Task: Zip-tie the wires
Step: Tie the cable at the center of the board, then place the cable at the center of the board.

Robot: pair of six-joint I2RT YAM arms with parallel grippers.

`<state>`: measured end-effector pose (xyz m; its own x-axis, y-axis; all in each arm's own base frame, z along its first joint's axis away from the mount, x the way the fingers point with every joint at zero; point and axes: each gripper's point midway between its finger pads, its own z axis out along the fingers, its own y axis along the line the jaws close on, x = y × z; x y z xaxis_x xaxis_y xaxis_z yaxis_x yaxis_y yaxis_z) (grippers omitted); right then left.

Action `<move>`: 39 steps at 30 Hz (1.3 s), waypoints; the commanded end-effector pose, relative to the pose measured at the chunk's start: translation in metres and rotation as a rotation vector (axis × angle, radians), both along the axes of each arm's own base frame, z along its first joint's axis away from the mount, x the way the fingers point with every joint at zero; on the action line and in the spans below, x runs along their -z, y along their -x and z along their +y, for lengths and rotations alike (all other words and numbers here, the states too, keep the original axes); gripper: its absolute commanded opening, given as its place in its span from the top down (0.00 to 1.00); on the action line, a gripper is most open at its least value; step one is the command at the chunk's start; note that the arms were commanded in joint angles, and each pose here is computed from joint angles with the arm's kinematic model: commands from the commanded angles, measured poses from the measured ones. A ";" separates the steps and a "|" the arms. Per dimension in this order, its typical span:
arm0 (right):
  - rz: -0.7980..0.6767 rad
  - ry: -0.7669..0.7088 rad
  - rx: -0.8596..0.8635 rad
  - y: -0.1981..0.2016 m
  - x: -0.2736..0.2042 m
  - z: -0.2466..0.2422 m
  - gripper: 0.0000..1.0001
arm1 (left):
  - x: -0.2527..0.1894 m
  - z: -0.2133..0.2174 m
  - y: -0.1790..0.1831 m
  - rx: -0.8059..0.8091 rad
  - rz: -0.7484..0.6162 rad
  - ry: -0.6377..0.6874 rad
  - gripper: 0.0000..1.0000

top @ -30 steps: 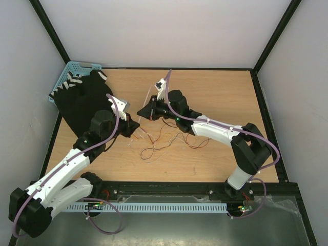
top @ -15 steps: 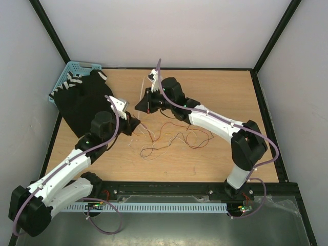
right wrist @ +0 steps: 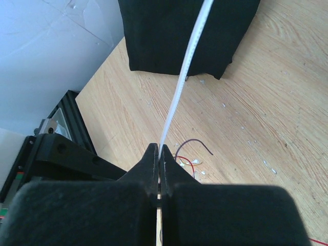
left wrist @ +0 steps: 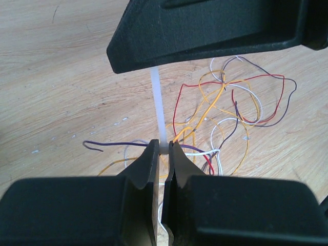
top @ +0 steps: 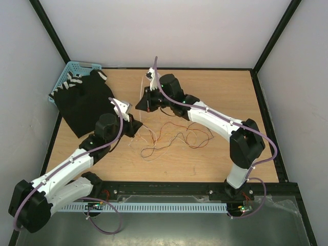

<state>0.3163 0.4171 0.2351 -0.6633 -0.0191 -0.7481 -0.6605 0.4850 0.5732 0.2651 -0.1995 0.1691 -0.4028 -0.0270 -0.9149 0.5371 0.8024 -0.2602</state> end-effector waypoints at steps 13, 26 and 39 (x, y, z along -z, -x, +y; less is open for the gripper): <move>-0.160 -0.141 0.022 -0.015 -0.076 -0.007 1.00 | 0.062 -0.004 0.015 0.005 0.197 -0.108 1.00; -0.175 -0.101 0.177 -0.026 -0.060 -0.114 0.40 | 0.019 -0.030 -0.012 0.039 0.144 -0.113 1.00; -0.138 -0.090 0.640 -0.037 -0.031 -0.302 0.08 | 0.043 -0.113 -0.084 -0.017 0.231 -0.208 1.00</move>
